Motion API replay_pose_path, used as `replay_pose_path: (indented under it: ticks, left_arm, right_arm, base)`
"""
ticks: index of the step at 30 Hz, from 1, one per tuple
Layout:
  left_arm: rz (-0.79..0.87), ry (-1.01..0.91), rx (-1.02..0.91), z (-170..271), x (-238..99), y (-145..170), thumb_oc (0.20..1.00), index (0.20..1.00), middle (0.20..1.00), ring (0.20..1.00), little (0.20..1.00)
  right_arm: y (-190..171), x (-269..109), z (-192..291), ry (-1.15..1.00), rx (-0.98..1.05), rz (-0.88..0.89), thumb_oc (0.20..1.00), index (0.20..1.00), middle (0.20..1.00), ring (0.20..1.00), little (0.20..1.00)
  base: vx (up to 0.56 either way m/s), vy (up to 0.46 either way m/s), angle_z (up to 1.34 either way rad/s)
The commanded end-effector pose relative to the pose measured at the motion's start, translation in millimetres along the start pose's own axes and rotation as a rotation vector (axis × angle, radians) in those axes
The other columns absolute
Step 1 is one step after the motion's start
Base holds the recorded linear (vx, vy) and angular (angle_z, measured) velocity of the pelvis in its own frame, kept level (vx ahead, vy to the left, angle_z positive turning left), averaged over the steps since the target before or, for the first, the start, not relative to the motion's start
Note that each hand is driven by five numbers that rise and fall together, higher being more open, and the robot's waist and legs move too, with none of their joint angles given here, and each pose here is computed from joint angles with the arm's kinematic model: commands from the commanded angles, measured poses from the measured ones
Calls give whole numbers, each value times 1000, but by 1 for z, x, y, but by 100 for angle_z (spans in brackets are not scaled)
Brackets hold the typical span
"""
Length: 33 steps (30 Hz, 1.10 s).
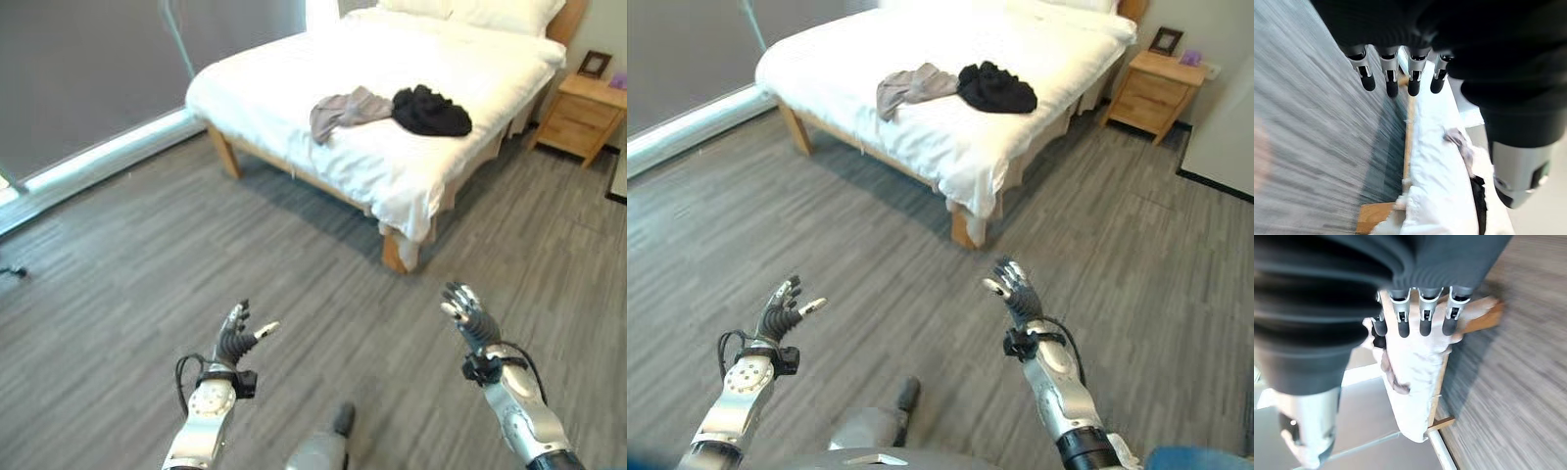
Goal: Pick up bed clothes into laundry basket.
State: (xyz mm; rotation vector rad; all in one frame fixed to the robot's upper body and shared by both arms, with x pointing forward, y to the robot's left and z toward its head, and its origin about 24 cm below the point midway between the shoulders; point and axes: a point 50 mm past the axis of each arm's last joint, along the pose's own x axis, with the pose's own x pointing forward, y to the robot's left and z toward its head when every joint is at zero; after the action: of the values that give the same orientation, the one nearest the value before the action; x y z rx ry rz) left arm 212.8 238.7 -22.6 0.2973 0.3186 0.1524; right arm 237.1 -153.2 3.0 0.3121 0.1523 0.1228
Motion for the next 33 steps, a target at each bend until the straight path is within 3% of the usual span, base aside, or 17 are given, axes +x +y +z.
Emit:
replay_pose_path:
  ticks: [1, 15, 21, 25, 33]
  left_arm:
    - [31, -206, 109, 45, 7, 17, 1000, 1000, 1000, 1000, 1000]
    - [-5, -226, 132, 48, 9, 16, 1000, 1000, 1000, 1000, 1000]
    - [-55, -205, 66, 44, 12, 2, 1000, 1000, 1000, 1000, 1000]
    - [-121, -246, 82, 56, 15, -11, 1000, 1000, 1000, 1000, 1000]
    - [-189, -196, 118, 40, 7, -24, 1000, 1000, 1000, 1000, 1000]
  right_arm:
    - [11, 20, 44, -187, -16, 65, 1000, 1000, 1000, 1000, 1000]
    - [-19, 13, 49, -203, 5, -58, 1000, 1000, 1000, 1000, 1000]
    - [-10, 19, 52, -189, 9, 26, 1000, 1000, 1000, 1000, 1000]
    - [-25, 12, 52, -174, -16, -24, 1000, 1000, 1000, 1000, 1000]
    - [-32, 3, 34, -111, -3, -58, 1000, 1000, 1000, 1000, 1000]
  base:
    - [650, 238, 44]
    - [427, -117, 57]
    - [381, -293, -21]
    - [201, -282, -2]
    - [330, -48, -31]
